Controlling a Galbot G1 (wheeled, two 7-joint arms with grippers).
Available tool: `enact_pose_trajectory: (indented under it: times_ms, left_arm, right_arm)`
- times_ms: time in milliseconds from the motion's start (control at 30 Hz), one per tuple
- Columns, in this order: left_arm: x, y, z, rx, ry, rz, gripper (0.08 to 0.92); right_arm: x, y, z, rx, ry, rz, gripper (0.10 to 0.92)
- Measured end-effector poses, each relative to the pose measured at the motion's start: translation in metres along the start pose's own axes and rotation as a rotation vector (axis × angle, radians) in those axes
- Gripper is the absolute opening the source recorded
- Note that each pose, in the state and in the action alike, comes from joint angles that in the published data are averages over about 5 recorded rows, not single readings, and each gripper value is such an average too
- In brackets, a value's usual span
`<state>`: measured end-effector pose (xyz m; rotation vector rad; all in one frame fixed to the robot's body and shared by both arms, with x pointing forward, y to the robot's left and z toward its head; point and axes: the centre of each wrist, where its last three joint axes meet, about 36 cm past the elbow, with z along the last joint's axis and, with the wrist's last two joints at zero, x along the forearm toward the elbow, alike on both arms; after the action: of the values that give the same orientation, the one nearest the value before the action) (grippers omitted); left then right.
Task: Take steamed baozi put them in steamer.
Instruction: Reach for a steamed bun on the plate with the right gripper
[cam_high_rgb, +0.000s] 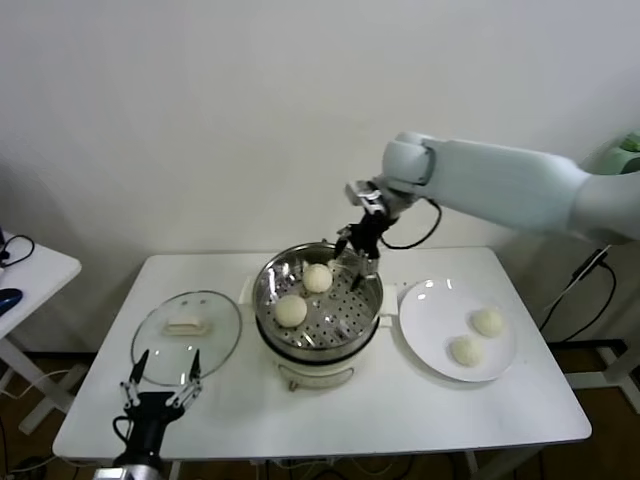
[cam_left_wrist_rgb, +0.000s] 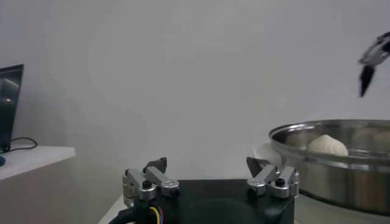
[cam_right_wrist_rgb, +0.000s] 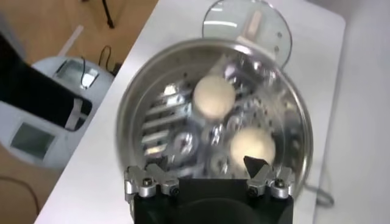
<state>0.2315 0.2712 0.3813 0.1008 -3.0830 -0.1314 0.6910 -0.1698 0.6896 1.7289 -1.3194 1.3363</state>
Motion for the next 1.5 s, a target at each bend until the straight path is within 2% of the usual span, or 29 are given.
enact_pose_trajectory:
  times_ms: [167,333,533,800,1133,1500]
  left_arm:
    - [-0.004,0.001,-0.003,0.002,-0.01,-0.001,0.823]
    - [-0.007,0.002,-0.004,0.004,-0.019,0.001,0.823]
    - [-0.007,0.003,-0.005,0.005,-0.02,-0.007,0.823]
    - [-0.004,0.004,-0.004,0.0,-0.009,-0.015,0.823]
    - [-0.001,0.004,0.004,-0.001,0.014,-0.025,0.823]
    - [0.0,0.004,0.004,0.01,0.025,-0.033,0.823]
  right_arm:
    - [0.023,0.034,0.045,-0.029,0.029,0.02,0.823]
    - [0.023,0.07,0.099,-0.078,0.056,0.033,0.823]
    - [0.001,0.113,0.159,-0.135,0.086,0.03,0.823]
    - [-0.046,0.154,0.209,-0.189,0.111,0.015,0.823]
    - [-0.086,0.177,0.249,-0.24,0.152,0.005,0.823]
    - [-0.113,0.171,0.262,-0.257,0.18,0.001,0.823]
